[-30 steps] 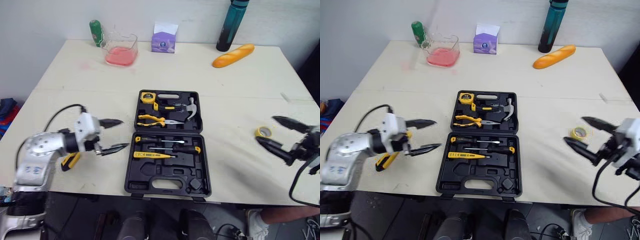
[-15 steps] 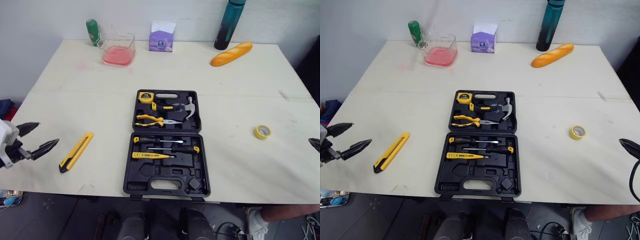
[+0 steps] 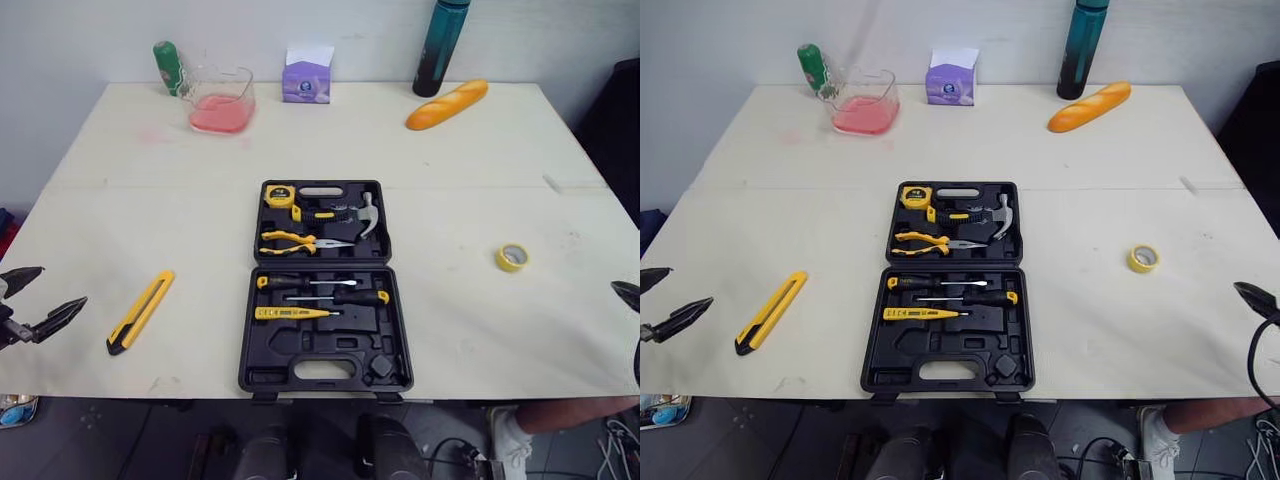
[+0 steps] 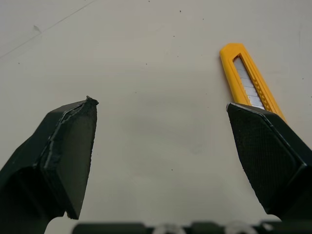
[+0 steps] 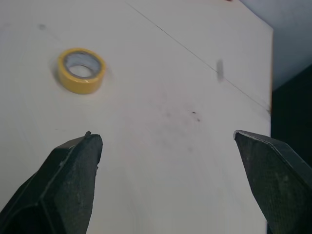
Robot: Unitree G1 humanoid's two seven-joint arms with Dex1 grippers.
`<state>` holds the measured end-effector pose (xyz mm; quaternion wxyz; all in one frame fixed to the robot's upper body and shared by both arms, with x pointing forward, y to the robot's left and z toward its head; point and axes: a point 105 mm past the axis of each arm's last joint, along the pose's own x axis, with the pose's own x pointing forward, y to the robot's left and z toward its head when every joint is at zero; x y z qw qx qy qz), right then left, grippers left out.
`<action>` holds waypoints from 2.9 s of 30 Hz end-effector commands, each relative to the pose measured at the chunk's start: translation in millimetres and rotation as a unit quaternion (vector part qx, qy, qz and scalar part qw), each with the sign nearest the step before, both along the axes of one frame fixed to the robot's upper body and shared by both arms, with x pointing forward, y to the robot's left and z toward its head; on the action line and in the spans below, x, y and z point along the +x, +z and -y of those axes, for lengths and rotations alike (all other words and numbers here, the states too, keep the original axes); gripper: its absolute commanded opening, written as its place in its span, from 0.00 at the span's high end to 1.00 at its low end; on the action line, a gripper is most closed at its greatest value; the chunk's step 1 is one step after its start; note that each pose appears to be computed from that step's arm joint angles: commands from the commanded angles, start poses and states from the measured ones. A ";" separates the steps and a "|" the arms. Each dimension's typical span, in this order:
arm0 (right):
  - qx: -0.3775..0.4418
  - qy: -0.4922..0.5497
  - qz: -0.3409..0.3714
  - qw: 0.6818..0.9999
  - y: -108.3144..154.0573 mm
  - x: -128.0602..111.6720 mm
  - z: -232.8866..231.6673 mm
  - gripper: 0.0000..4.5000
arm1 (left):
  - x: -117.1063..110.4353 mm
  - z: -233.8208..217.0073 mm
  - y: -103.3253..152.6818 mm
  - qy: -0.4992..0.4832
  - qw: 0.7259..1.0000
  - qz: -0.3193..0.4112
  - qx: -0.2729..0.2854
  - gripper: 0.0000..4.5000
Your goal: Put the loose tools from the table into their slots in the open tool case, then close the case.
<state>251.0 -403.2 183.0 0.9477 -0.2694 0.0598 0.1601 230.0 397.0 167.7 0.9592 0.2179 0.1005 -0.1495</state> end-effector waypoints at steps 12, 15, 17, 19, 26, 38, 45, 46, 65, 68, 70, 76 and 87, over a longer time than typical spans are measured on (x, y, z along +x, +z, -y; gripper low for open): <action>0.118 0.360 0.104 0.920 16.2 22.4 -163.3 0.00 | -9.6 48.0 2.9 -0.003 0.988 -0.112 -0.103 0.01; 0.121 0.413 0.099 0.897 19.6 22.8 -190.2 0.00 | -7.1 53.3 3.4 0.037 0.986 -0.122 -0.104 0.01; 0.124 0.446 0.095 0.881 21.9 21.5 -206.4 0.00 | -6.1 57.4 -0.3 0.067 0.981 -0.136 -0.120 0.01; 0.124 0.487 0.087 0.860 22.8 16.5 -224.2 0.00 | -7.2 62.4 -9.4 0.094 0.975 -0.163 -0.121 0.01; 0.156 0.545 0.068 0.821 22.5 2.4 -255.6 0.00 | 0.5 76.3 -25.8 0.119 0.968 -0.186 -0.118 0.01; 0.160 0.560 0.039 0.812 16.1 -9.3 -270.8 0.00 | 19.3 78.2 -52.5 0.110 0.965 -0.216 -0.098 0.01; 0.153 0.555 0.025 0.818 11.6 -13.8 -267.2 0.00 | 19.7 87.7 -67.9 0.087 0.960 -0.243 -0.110 0.20; 0.151 0.552 0.026 0.820 11.7 -14.0 -266.0 0.00 | 18.5 87.4 -73.0 0.087 0.958 -0.248 -0.112 0.29; 0.115 0.489 0.012 0.865 9.6 -12.6 -232.1 0.00 | 35.8 135.6 -19.3 -0.100 0.985 -0.118 -0.071 0.72; 0.104 0.477 0.007 0.873 11.2 -12.5 -226.7 0.00 | 32.3 159.8 -7.9 -0.166 0.975 -0.126 -0.074 0.72; 0.101 0.471 0.001 0.876 12.0 -12.8 -224.5 0.00 | 30.0 172.1 -2.7 -0.206 0.967 -0.131 -0.068 0.72; 0.085 0.450 -0.003 0.889 21.4 -16.0 -220.9 0.00 | 25.8 222.4 18.7 -0.350 0.928 -0.125 -0.031 0.72; 0.081 0.417 -0.022 0.905 18.4 -22.2 -215.4 0.00 | 13.9 285.7 -2.1 -0.495 0.843 -0.200 0.065 0.72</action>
